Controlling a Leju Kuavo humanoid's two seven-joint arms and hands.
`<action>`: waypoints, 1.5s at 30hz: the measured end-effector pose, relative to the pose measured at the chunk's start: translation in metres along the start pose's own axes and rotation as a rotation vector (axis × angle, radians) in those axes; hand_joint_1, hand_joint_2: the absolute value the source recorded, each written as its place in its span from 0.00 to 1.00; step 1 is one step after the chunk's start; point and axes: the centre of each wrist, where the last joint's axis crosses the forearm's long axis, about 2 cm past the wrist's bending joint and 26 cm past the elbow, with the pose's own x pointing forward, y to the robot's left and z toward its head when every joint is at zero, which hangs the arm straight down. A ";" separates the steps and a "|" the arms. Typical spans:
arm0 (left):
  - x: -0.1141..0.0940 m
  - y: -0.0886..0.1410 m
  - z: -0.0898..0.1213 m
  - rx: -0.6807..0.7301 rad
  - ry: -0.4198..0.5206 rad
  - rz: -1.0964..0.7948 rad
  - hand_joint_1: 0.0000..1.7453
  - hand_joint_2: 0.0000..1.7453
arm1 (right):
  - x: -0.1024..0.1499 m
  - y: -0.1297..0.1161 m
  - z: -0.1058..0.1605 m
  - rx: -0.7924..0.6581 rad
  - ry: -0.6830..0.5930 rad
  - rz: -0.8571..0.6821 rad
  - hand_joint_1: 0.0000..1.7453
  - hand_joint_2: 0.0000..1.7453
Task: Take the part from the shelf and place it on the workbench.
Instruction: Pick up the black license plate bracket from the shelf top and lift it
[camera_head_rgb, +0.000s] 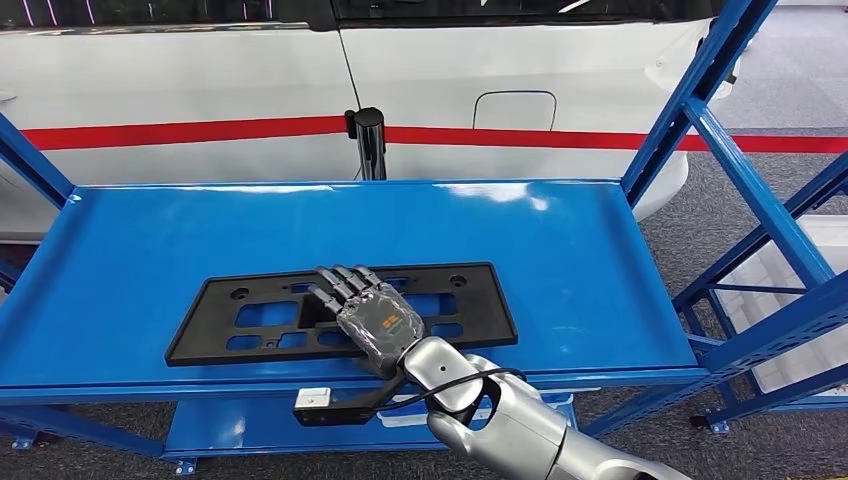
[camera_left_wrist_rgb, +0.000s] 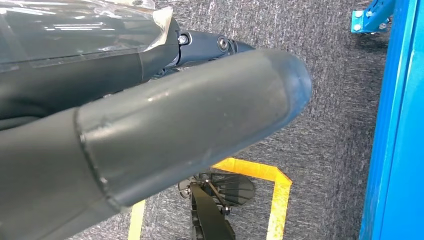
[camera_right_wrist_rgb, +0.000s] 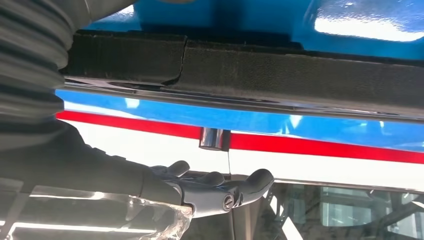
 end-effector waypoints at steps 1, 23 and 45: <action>0.001 0.000 0.000 0.000 0.000 0.000 0.00 0.00 | 0.000 0.001 -0.001 0.007 0.004 0.004 0.00 1.00; 0.007 -0.001 -0.004 0.000 -0.002 -0.005 0.00 0.00 | -0.002 0.014 -0.010 0.071 0.052 0.026 1.00 1.00; 0.011 -0.001 -0.006 0.013 -0.052 -0.034 0.00 1.00 | -0.020 -0.019 0.001 -0.335 0.132 -0.008 1.00 1.00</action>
